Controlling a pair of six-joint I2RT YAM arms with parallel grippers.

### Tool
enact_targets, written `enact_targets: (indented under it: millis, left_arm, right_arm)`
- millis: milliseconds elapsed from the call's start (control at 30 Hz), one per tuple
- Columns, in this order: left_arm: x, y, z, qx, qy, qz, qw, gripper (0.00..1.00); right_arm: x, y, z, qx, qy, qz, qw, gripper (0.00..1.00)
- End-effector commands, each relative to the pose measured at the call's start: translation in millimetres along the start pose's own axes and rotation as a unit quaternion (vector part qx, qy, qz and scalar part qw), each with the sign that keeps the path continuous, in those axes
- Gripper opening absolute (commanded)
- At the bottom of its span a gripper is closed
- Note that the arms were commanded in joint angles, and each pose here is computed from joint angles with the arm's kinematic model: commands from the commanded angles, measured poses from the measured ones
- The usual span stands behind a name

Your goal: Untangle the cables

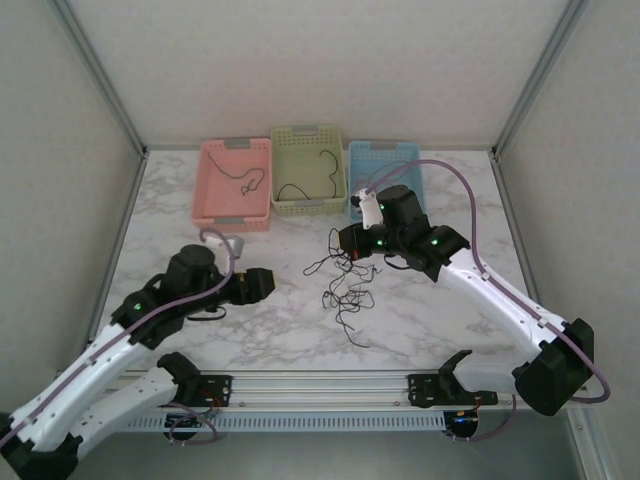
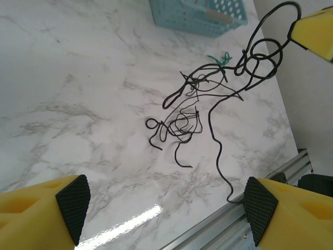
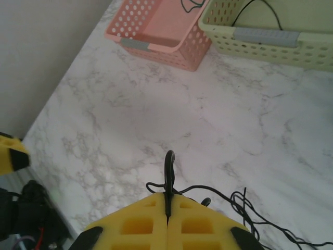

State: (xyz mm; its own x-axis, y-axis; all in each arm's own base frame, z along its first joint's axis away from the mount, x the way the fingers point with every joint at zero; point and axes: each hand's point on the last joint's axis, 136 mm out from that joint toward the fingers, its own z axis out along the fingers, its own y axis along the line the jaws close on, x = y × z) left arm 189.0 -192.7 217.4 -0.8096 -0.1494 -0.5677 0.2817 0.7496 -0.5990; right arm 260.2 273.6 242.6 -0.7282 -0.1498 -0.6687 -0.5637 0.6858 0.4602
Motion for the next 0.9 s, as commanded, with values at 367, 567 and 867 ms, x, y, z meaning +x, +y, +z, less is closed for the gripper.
enact_targets:
  millis: [367,567,867]
  left_arm:
    - [5.8,-20.7,100.5,0.025,0.061,0.054,0.996,0.79]
    - [8.5,-21.5,123.2,0.029,0.078,0.055,0.995,0.71]
    - [11.1,-18.1,128.6,0.022,0.085,0.057,0.994,0.26]
  right_arm:
    - [-9.7,15.0,-9.2,-0.067,-0.018,0.046,0.997,0.0]
    - [-9.0,15.8,-9.6,-0.072,-0.017,0.053,0.996,0.0]
    - [-8.6,13.5,-11.6,-0.066,-0.017,0.054,0.996,0.0]
